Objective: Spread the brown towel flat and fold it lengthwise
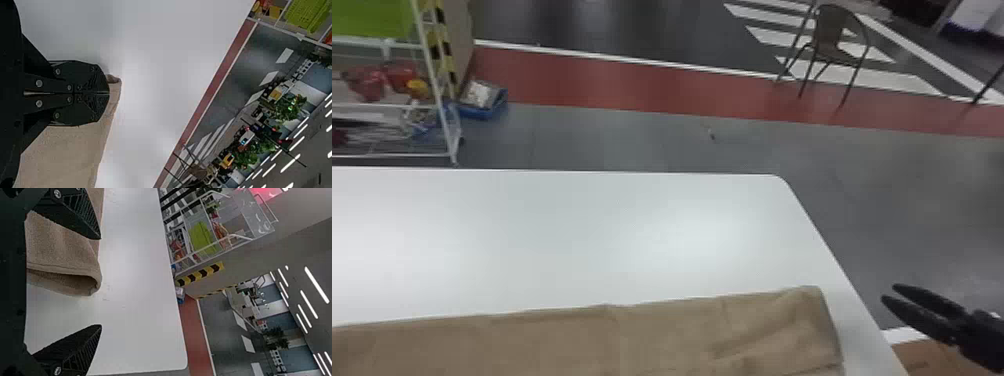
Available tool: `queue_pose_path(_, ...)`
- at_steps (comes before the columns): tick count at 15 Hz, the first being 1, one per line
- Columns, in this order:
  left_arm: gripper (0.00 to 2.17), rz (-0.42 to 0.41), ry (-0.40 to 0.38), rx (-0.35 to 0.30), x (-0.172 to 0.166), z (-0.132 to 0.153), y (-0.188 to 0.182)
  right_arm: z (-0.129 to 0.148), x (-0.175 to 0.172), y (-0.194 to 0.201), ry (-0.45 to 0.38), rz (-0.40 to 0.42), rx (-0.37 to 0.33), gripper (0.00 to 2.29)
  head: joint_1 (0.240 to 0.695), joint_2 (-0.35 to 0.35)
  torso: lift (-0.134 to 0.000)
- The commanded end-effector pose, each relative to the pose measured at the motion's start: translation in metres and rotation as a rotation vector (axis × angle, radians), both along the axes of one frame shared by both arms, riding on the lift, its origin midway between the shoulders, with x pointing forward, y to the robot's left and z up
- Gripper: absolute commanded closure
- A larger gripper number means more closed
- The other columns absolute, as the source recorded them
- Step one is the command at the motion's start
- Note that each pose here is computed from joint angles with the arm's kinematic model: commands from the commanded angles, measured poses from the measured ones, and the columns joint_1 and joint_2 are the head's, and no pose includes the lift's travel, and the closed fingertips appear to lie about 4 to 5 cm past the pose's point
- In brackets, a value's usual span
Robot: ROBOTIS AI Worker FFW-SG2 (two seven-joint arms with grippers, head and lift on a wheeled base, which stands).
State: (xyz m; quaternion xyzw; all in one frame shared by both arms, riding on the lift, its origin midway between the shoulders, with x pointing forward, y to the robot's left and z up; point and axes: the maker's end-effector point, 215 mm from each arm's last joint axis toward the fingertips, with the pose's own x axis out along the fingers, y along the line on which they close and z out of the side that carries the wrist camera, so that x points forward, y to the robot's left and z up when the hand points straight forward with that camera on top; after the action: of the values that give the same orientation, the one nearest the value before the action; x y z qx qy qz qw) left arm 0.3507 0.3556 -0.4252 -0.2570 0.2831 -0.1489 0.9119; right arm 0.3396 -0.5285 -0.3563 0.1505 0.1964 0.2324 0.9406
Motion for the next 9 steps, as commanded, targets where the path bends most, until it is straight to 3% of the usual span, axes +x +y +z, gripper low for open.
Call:
queue_pose_path(1, 1.17, -0.001, -0.013, -0.006, 0.001, 0.0, -0.001, 0.0, -0.004, 0.001, -0.019, -0.01, 0.017, 0.09, 0.695, -0.285, -0.123)
queue_pose_path(4, 1.17, -0.022, -0.034, -0.058, -0.002, 0.005, -0.012, 0.006, -0.01, 0.001, -0.052, -0.025, 0.057, 0.09, 0.695, -0.292, -0.123)
queue_pose_path(7, 1.17, -0.053, -0.036, -0.075, 0.0, 0.004, -0.029, -0.002, -0.007, 0.03, -0.071, -0.008, 0.097, 0.2, 0.695, -0.307, -0.123)
queue_pose_path(9, 1.17, -0.079, -0.034, -0.087, -0.002, 0.004, -0.038, -0.019, -0.011, 0.05, -0.019, 0.022, 0.05, 0.22, 0.695, -0.302, -0.123)
